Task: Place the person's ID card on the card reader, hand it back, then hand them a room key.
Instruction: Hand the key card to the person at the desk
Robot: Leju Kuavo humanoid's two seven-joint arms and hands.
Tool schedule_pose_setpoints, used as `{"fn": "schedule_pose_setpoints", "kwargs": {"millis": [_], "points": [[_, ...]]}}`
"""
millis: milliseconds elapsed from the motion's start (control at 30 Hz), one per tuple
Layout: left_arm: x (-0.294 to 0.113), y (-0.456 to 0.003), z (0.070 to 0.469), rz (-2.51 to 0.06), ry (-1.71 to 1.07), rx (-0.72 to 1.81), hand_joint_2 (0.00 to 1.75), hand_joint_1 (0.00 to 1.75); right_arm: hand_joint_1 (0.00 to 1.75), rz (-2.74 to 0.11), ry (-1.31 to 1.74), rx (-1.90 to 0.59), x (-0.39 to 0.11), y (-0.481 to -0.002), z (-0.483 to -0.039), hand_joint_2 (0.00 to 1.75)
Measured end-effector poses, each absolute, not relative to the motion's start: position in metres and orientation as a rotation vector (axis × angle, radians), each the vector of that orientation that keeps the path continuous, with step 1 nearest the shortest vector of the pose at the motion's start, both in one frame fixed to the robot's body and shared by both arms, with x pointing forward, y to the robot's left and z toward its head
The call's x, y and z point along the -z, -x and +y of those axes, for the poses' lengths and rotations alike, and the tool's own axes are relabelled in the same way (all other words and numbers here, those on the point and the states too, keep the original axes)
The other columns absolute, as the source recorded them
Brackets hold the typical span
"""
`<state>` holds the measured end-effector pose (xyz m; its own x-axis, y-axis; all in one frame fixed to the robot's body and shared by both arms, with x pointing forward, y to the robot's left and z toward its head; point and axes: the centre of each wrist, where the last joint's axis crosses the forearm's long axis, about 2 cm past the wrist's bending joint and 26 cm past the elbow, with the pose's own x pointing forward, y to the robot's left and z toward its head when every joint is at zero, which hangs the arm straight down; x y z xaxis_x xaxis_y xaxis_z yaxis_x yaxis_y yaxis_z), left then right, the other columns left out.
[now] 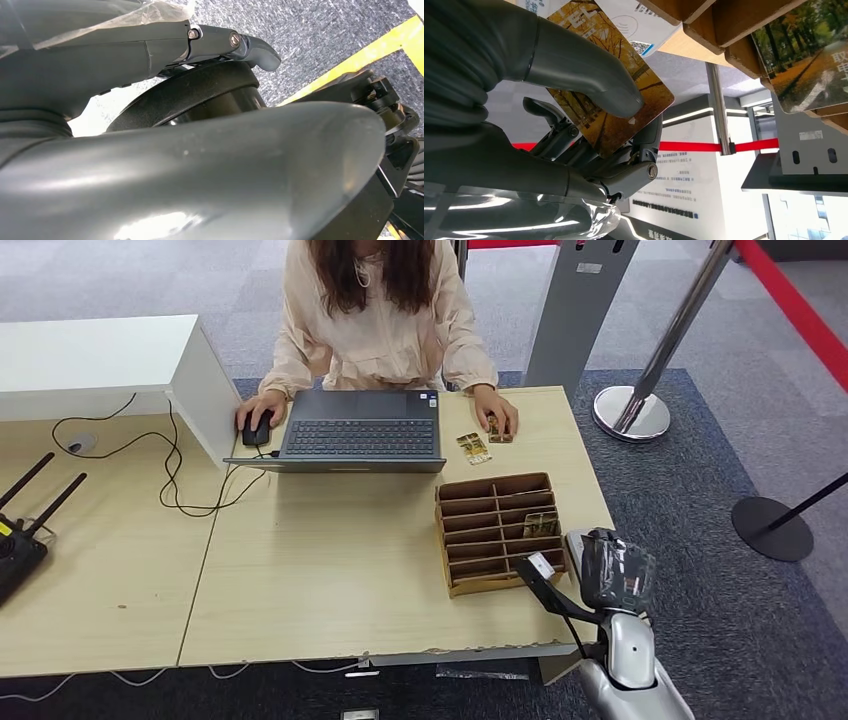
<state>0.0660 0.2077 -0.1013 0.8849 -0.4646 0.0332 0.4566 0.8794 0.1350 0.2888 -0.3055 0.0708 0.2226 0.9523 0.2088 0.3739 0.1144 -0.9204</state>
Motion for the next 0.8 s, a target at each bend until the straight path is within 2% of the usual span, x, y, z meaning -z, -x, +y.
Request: {"fn": "schedule_pose_setpoints", "kwargs": {"millis": [467,633,800], "points": [[0.101,-0.066,0.208,-0.072,-0.123,0.489,0.00,0.00,1.75,-1.513,1.515,-0.545,-0.122,-0.302,-0.298,1.75],[0.101,-0.066,0.208,-0.081,-0.122,0.495,0.00,0.00,1.75,-1.551,1.577,-0.406,-0.159,-0.315,-0.297,1.75],[0.101,-0.066,0.208,-0.079,-0.112,0.506,0.00,0.00,1.75,-1.646,1.627,-0.397,-0.207,-0.333,-0.287,1.75]]}}
